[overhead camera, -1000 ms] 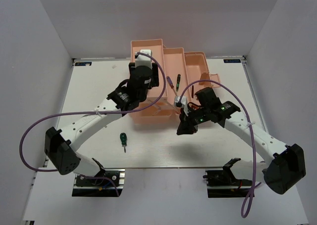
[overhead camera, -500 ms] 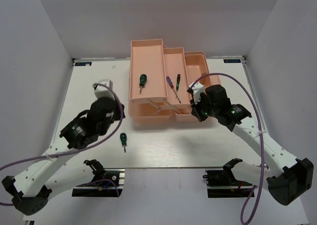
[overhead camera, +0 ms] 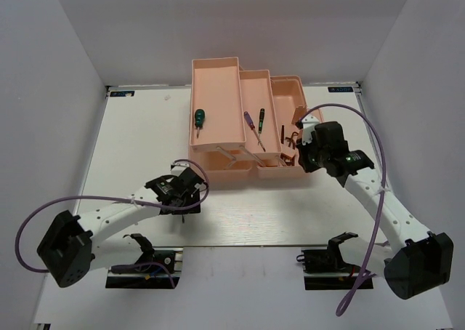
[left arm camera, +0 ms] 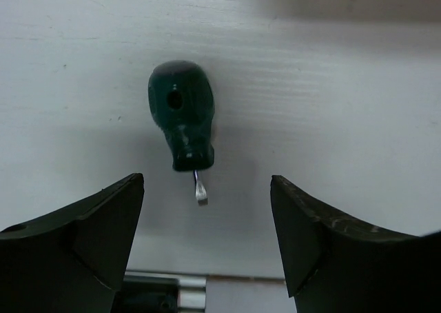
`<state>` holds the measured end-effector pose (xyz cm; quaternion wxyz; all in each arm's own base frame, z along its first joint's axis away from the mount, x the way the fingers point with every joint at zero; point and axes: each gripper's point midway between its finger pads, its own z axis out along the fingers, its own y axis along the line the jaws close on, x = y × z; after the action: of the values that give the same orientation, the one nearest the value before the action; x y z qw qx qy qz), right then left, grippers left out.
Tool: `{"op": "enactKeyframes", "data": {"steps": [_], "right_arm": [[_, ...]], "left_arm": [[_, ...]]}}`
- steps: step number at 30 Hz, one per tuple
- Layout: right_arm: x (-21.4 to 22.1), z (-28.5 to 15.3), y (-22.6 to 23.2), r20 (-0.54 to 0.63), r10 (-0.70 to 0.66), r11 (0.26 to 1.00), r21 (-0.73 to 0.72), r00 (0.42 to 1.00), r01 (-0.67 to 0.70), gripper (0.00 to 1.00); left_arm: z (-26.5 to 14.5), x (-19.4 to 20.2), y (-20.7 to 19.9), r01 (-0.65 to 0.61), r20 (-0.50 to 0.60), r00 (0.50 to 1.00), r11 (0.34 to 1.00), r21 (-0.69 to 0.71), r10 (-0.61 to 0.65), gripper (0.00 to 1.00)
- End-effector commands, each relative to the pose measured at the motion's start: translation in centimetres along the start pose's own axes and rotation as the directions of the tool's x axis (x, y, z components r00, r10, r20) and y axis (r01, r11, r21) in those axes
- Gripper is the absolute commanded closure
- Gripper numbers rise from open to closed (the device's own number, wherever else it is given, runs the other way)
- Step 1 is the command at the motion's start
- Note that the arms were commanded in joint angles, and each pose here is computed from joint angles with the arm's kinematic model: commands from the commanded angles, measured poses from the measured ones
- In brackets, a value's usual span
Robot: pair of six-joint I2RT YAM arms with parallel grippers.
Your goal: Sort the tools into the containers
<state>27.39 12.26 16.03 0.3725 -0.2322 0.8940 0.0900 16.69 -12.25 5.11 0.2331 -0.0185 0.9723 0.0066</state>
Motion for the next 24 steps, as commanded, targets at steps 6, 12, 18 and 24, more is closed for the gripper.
{"op": "enactKeyframes", "data": {"steps": [6,12,18,24], "right_arm": [[0.5,-0.5,0.4,0.027,0.077,0.995,-0.066,0.997,-0.075,0.86],[0.9,-0.6,0.3,0.025,0.108,0.990,-0.092,0.994,-0.106,0.86],[1.1,-0.7,1.3,0.020,0.102,0.980,-0.174,0.995,-0.097,0.36],[1.6,-1.1,4.0,0.023,0.022,0.939,-0.344,0.999,-0.013,0.95]], "left_arm": [[4.0,1.0,0.5,0.070,0.051,0.996,0.997,-0.008,-0.070,0.29],[3.2,0.5,0.5,0.114,0.100,0.988,0.993,0.034,-0.116,0.81],[-2.9,-3.0,-1.0,0.116,0.187,0.971,0.978,0.173,-0.148,1.00],[-16.5,-10.5,-6.1,-0.199,0.495,0.859,0.803,0.562,-0.134,1.00]]}}
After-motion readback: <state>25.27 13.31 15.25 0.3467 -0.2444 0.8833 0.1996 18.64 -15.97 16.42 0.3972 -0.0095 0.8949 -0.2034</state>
